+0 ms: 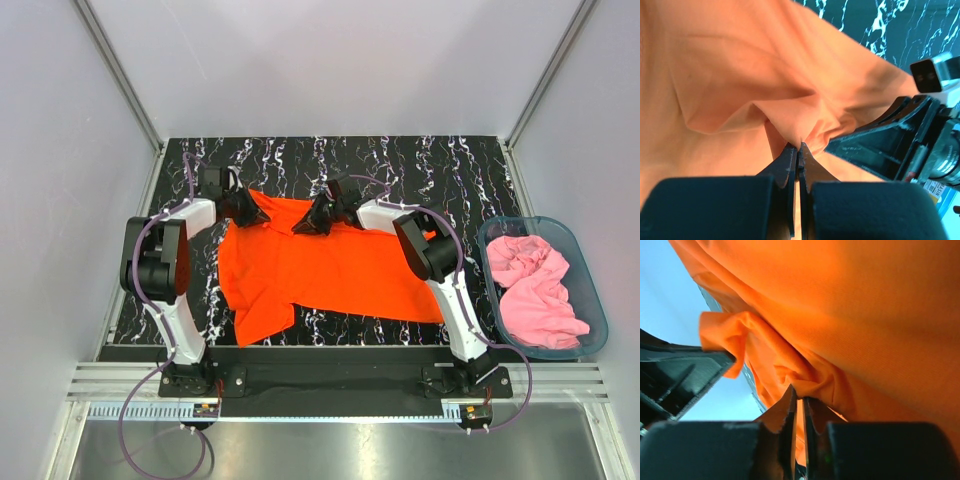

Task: Fold and stack the t-shirts
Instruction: Fold the tshirt

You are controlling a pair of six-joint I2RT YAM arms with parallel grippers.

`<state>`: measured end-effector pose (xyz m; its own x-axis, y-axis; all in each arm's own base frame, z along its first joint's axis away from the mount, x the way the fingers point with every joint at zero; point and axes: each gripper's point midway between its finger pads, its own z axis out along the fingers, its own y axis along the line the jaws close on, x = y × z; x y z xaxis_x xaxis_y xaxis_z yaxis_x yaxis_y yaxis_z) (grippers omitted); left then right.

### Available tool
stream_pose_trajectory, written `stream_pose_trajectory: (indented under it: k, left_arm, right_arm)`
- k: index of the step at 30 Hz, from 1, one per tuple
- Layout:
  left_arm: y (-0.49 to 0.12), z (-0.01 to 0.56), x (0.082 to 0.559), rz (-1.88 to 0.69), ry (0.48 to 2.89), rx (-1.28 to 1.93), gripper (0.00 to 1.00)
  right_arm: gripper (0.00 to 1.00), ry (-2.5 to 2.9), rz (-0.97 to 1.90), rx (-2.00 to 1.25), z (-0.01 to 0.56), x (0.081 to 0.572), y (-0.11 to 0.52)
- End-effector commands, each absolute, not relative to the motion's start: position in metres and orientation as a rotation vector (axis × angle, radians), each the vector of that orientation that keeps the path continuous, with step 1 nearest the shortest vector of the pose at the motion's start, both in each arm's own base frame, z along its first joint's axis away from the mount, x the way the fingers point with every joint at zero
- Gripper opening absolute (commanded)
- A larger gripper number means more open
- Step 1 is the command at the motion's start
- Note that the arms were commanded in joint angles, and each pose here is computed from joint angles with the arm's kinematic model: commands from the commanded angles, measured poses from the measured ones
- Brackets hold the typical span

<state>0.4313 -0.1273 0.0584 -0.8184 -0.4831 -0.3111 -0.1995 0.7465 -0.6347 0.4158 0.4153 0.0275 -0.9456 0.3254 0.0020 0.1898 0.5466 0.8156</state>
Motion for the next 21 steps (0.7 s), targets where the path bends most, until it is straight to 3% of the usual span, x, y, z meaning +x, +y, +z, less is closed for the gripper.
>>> stream_pose_trajectory:
  k: [1, 5, 21]
  left_arm:
    - [-0.127, 0.088, 0.434, -0.854, 2.408, -0.470, 0.00]
    - [-0.124, 0.095, 0.430, -0.845, 2.403, -0.469, 0.00]
    - [-0.121, 0.080, 0.377, -0.850, 2.531, -0.527, 0.01]
  right_arm:
    - [0.08, 2.548, 1.401, 0.395, 0.046, 0.424, 0.425]
    - [0.00, 2.551, 1.438, 0.367, 0.060, 0.418, 0.426]
    - [0.00, 2.741, 1.627, 0.211, 0.091, 0.359, 0.410]
